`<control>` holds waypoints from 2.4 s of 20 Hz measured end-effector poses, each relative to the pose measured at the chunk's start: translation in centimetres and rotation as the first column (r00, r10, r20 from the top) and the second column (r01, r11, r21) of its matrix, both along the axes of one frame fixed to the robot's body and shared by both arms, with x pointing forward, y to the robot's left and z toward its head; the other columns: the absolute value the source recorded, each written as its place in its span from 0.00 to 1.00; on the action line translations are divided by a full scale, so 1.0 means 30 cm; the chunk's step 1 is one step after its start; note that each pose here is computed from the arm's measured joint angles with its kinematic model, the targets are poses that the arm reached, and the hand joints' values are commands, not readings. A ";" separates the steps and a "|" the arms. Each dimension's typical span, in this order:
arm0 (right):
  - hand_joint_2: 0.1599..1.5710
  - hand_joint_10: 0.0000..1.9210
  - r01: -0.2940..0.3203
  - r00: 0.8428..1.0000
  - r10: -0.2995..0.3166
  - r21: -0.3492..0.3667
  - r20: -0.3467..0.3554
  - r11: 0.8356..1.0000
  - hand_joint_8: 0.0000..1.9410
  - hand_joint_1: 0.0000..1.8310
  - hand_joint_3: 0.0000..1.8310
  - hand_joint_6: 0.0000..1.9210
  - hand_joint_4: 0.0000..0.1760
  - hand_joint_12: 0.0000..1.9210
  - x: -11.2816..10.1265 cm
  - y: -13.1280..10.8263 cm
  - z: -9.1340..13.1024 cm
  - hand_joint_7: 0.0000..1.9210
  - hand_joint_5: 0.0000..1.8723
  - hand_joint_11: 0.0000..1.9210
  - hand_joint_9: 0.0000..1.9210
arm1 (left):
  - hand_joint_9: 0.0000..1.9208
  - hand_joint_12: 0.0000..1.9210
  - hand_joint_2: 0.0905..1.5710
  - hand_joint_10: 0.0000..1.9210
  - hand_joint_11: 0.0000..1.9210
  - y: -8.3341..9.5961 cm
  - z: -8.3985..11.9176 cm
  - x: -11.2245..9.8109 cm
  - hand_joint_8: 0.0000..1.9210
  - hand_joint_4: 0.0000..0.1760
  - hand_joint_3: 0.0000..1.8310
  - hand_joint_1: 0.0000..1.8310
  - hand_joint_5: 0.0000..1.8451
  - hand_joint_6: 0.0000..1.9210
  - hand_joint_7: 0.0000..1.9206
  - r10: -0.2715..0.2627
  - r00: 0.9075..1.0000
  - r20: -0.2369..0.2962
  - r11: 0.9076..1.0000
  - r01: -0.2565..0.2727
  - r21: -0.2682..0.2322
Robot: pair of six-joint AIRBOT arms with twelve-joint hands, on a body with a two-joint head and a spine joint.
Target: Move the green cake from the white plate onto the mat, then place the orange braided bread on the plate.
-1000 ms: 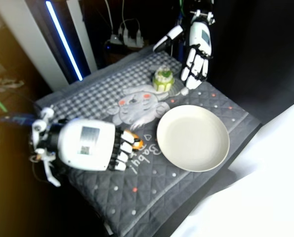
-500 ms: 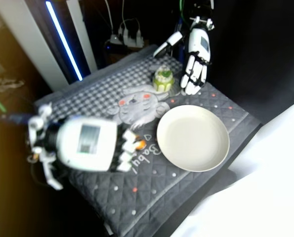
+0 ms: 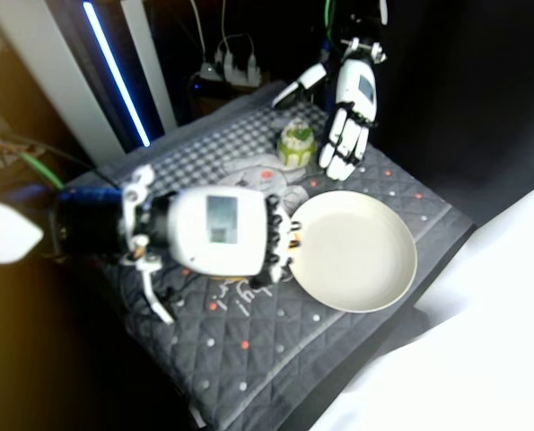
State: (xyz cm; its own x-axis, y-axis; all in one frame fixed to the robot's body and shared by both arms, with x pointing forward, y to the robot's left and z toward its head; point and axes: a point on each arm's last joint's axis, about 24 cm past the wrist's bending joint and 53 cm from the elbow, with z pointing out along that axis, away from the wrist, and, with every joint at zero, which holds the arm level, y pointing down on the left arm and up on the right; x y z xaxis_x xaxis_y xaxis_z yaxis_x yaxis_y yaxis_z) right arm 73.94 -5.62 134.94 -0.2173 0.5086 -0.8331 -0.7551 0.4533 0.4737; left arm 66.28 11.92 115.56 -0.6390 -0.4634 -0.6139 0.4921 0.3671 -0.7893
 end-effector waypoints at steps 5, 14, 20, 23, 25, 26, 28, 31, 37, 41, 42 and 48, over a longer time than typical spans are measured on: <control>0.61 0.10 0.028 0.999 -0.027 -0.048 0.018 0.998 0.29 0.71 0.00 0.28 0.00 0.49 0.037 0.053 -0.002 0.68 0.62 0.63 0.77 | 0.22 0.17 0.45 0.00 0.14 -0.073 -0.018 -0.004 0.00 0.75 0.00 0.37 0.04 0.00 0.14 -0.048 0.999 -0.001 0.999 0.048 -0.003; 0.64 0.57 0.148 0.988 -0.147 0.021 -0.039 0.989 0.45 0.76 0.00 0.28 0.00 0.63 0.180 -0.050 0.043 0.55 0.55 0.50 0.59 | 0.18 0.17 0.47 0.00 0.08 -0.120 0.069 0.007 0.00 0.54 0.00 0.36 0.08 0.01 0.14 -0.084 0.994 0.075 0.996 0.084 -0.007; 0.68 0.60 0.137 0.989 -0.137 -0.011 -0.046 0.991 0.50 0.75 0.00 0.58 0.00 0.64 0.214 0.080 0.027 0.48 0.47 0.36 0.50 | 0.13 0.25 0.47 0.00 0.01 -0.117 0.100 0.028 0.00 0.49 0.00 0.39 0.09 0.00 0.10 -0.080 0.992 0.100 0.997 0.082 -0.009; 0.76 0.83 0.105 0.994 -0.105 -0.002 -0.037 0.994 0.71 0.73 0.00 0.57 0.00 0.85 0.199 0.141 0.041 0.34 0.45 0.28 0.36 | 0.13 0.23 0.46 0.00 0.01 -0.125 0.105 0.026 0.00 0.63 0.00 0.39 0.08 0.00 0.09 -0.085 0.991 0.101 0.996 0.087 -0.016; 0.74 0.62 0.113 0.993 -0.113 -0.005 -0.041 0.994 0.73 0.67 0.00 0.53 0.00 0.83 0.215 0.154 0.036 0.40 0.47 0.32 0.36 | 0.12 0.23 0.48 0.00 0.00 -0.127 0.110 0.025 0.00 0.46 0.01 0.38 0.05 0.00 0.08 -0.087 0.991 0.103 0.996 0.089 -0.020; 0.72 0.72 0.119 0.992 -0.119 -0.007 -0.045 0.993 0.65 0.78 0.00 0.22 0.00 0.78 0.224 0.159 0.033 0.38 0.36 0.30 0.42 | 0.12 0.20 0.48 0.00 0.02 -0.129 0.115 0.023 0.00 0.45 0.00 0.37 0.05 0.00 0.09 -0.090 0.990 0.106 0.995 0.093 -0.022; 0.73 0.77 0.127 0.990 -0.128 -0.012 -0.051 0.992 0.65 0.80 0.00 0.04 0.00 0.75 0.239 0.170 0.026 0.37 0.37 0.30 0.42 | 0.14 0.19 0.45 0.00 0.06 -0.134 0.138 0.022 0.00 0.64 0.00 0.38 0.07 0.00 0.11 -0.094 0.988 0.119 0.994 0.099 -0.037; 0.88 0.91 0.117 0.992 -0.117 -0.010 -0.056 0.993 0.80 0.68 0.00 0.75 0.00 0.97 0.240 0.214 0.024 0.22 0.23 0.13 0.21 | 0.13 0.18 0.45 0.00 0.05 -0.142 0.163 0.016 0.00 0.60 0.00 0.40 0.08 0.00 0.11 -0.103 0.986 0.133 0.992 0.111 -0.054; 0.81 0.88 0.110 0.992 -0.110 -0.002 -0.056 0.994 0.89 0.64 0.00 0.66 0.00 0.99 0.235 0.225 0.032 0.36 0.32 0.41 0.39 | 0.15 0.19 0.43 0.01 0.08 -0.148 0.167 0.008 0.01 0.64 0.00 0.42 0.09 0.01 0.13 -0.111 0.984 0.136 0.991 0.120 -0.060; 0.67 0.36 0.119 0.991 -0.119 -0.003 -0.061 0.993 0.30 0.63 0.00 0.07 0.00 0.77 0.244 0.214 0.029 0.21 0.18 0.13 0.20 | 0.16 0.20 0.44 0.01 0.08 -0.149 0.168 0.006 0.00 0.54 0.00 0.41 0.09 0.00 0.13 -0.113 0.985 0.133 0.991 0.122 -0.063; 0.61 0.18 0.119 0.991 -0.119 -0.004 -0.063 0.993 0.08 0.54 0.00 0.01 0.80 0.66 0.244 0.219 0.027 0.11 0.06 0.11 0.16 | 0.16 0.20 0.44 0.01 0.09 -0.150 0.169 0.005 0.00 0.54 0.00 0.41 0.09 0.00 0.12 -0.114 0.984 0.134 0.990 0.123 -0.063; 0.41 0.00 0.106 0.992 -0.106 -0.003 -0.063 0.994 0.00 0.35 0.00 0.00 1.00 0.00 0.232 0.239 0.028 0.00 0.00 0.00 0.00 | 0.17 0.14 0.43 0.00 0.12 -0.149 0.169 0.006 0.00 0.68 0.00 0.39 0.08 0.00 0.12 -0.113 0.985 0.131 0.990 0.123 -0.066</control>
State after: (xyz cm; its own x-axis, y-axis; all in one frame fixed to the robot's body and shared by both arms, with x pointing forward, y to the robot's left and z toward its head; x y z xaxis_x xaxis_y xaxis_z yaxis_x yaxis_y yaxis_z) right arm 80.90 1.55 135.78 -0.2144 0.5323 -0.8189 -0.6712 0.5288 0.5195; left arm 66.45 7.46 120.64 -0.6116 -0.4364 -0.6599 0.6259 0.2433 -0.7410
